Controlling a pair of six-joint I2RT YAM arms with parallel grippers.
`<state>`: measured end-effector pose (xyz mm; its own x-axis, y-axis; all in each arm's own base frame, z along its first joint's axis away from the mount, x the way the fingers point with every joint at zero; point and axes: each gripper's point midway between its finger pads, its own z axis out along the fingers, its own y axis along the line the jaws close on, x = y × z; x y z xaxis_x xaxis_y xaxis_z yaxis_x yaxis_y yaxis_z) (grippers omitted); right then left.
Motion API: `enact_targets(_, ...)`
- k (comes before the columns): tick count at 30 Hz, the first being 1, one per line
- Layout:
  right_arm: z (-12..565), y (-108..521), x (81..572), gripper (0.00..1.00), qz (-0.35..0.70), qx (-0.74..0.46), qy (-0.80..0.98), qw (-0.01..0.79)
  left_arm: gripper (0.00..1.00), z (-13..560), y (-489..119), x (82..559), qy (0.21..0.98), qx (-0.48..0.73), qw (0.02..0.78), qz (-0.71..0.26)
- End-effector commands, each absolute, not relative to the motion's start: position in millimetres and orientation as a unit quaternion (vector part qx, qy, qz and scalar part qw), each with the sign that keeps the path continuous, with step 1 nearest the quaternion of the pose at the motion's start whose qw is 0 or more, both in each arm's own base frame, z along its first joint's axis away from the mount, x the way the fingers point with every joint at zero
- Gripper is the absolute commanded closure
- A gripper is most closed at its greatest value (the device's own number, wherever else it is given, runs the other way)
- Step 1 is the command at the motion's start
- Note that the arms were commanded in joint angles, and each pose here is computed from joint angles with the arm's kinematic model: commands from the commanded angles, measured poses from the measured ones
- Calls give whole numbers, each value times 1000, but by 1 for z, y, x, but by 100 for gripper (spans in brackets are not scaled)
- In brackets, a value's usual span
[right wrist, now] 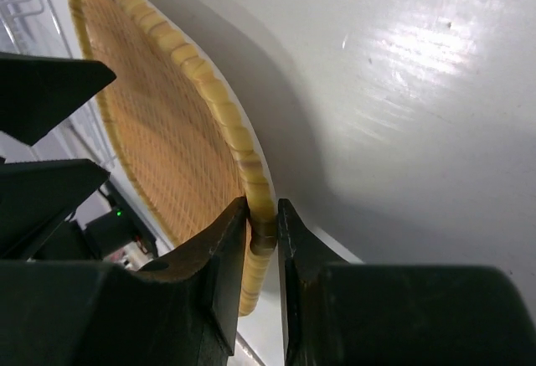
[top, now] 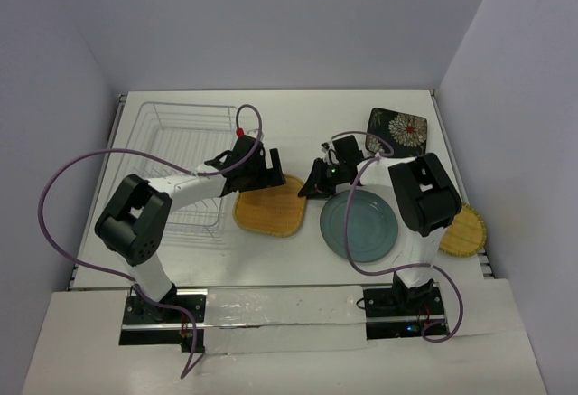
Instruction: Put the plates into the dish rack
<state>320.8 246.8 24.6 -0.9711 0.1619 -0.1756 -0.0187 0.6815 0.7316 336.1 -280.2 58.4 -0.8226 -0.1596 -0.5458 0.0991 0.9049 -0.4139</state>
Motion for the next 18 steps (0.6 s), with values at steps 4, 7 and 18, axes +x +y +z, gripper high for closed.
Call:
enact_targets(4,59,247,330,100,452,5,873,182,1,131,-304,351,888,21,365,-278)
enact_targets(7,89,241,336,100,451,-7,860,240,1,187,-311,349,852,51,411,-321)
enact_targets(18,181,218,333,100,495,-21,790,361,1,253,-305,347,808,89,478,-333)
